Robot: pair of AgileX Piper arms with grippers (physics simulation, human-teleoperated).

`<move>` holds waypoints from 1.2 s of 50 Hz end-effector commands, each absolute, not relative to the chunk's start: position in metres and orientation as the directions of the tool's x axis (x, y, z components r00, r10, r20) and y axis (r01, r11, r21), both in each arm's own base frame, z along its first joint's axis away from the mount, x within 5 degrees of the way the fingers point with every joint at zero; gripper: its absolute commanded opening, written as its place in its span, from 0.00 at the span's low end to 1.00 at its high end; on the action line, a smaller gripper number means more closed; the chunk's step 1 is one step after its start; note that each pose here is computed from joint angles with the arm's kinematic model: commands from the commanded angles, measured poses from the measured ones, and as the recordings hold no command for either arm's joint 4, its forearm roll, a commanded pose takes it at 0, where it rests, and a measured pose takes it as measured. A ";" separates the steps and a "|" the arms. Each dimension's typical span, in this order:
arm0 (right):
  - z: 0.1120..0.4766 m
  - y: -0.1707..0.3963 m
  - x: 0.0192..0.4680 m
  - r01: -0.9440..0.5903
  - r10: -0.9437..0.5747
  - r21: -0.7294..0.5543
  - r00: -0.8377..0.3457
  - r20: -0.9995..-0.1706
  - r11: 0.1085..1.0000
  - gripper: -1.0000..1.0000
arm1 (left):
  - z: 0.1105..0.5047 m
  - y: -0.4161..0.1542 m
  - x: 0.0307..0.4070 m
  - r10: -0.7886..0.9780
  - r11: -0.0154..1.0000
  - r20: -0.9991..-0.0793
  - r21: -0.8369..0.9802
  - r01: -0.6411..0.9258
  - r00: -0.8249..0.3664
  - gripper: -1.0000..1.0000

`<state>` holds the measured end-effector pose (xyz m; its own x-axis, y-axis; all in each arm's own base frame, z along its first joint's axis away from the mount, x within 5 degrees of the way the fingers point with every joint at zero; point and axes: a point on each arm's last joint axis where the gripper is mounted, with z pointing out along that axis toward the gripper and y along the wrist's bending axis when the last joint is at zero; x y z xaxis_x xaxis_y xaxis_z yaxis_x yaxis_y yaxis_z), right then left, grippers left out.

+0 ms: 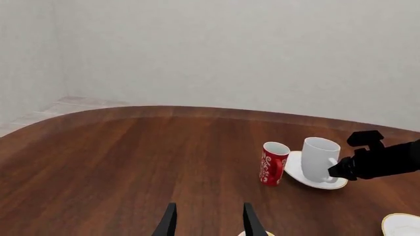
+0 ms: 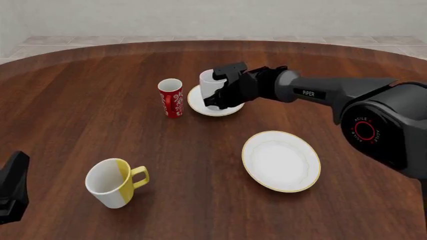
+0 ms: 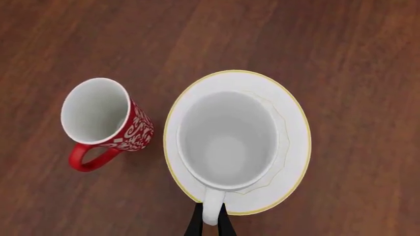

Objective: Put the white mug on the left plate.

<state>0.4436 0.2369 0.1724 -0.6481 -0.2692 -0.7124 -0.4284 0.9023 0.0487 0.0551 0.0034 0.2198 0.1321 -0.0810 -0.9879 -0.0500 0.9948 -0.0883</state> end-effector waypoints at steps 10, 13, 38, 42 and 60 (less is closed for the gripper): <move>0.172 0.236 0.445 -0.421 -0.261 0.053 -0.650 -0.714 0.905 0.00 | 0.220 0.003 0.055 -0.080 0.995 -0.988 -0.088 -0.050 0.132 1.00; 0.172 0.237 0.443 -0.424 -0.263 0.054 -0.651 -0.712 0.904 0.00 | 0.220 0.003 0.055 -0.080 0.995 -0.988 -0.088 -0.051 0.132 1.00; 0.171 0.236 0.444 -0.418 -0.259 0.056 -0.656 -0.709 0.907 0.00 | 0.220 0.003 0.055 -0.079 0.995 -0.988 -0.086 -0.049 0.131 1.00; 0.171 0.237 0.443 -0.420 -0.260 0.057 -0.657 -0.708 0.906 0.00 | 0.220 0.003 0.055 -0.079 0.995 -0.988 -0.086 -0.049 0.130 1.00; 0.170 0.236 0.445 -0.417 -0.259 0.057 -0.659 -0.707 0.907 0.00 | 0.219 0.003 0.055 -0.078 0.995 -0.989 -0.085 -0.049 0.126 1.00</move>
